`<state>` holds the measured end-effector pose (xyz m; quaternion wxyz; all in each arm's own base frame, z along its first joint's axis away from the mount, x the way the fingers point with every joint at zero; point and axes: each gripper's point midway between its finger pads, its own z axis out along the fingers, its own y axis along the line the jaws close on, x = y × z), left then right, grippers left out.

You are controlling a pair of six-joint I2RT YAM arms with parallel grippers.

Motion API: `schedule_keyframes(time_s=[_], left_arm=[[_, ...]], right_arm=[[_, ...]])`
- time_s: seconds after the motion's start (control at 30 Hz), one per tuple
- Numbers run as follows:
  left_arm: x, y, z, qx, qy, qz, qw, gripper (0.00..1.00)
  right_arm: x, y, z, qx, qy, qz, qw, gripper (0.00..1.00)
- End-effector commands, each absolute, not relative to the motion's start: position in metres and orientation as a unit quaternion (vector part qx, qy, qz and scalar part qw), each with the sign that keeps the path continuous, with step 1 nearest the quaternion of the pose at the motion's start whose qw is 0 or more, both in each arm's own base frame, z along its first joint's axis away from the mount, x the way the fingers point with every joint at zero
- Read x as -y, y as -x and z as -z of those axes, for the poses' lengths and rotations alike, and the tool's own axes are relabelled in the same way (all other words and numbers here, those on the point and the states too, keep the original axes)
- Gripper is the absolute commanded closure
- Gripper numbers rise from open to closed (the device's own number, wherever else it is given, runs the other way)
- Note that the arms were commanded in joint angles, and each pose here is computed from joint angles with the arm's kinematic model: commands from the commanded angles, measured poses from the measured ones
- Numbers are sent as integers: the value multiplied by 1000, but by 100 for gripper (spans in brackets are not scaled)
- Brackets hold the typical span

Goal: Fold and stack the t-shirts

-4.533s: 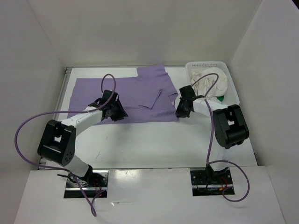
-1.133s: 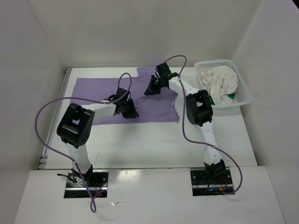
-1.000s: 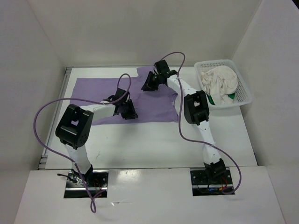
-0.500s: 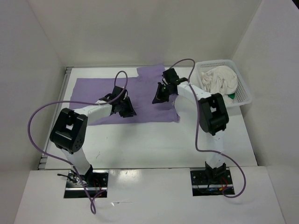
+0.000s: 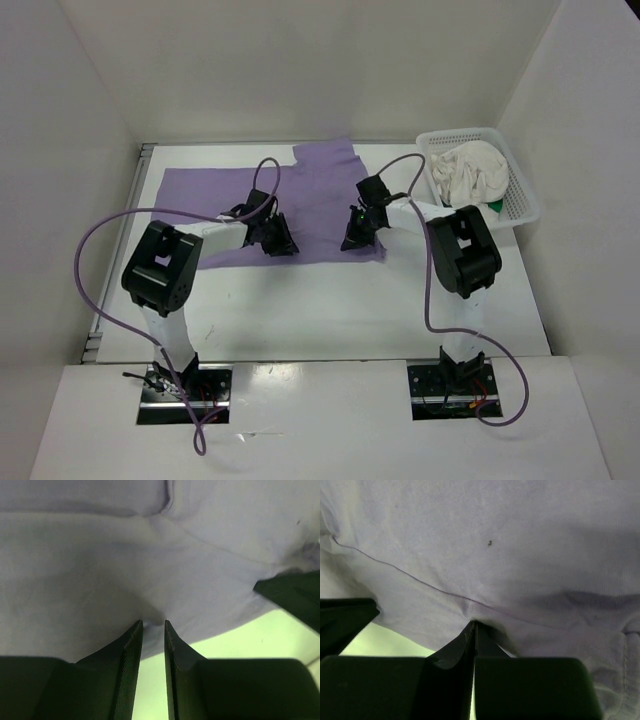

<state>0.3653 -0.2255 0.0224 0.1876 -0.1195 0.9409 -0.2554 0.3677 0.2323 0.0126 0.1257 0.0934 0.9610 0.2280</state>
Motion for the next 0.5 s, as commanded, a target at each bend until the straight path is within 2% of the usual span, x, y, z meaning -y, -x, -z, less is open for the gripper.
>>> schedule_keyframes(time_s=[0.0, 0.17, 0.3, 0.47], left_arm=[[230, -303, -1, -956, 104, 252, 107, 68], [226, -247, -4, -963, 85, 248, 62, 67], [220, -241, -17, -964, 81, 245, 68, 64], [233, -243, -50, -955, 64, 282, 64, 61]], right_arm=[[-188, -333, 21, -978, -122, -139, 98, 100], [-162, -280, 29, -982, -135, -113, 62, 100], [-145, -251, 19, -982, -151, -106, 50, 100], [-157, -230, 2, -975, -160, -152, 24, 100]])
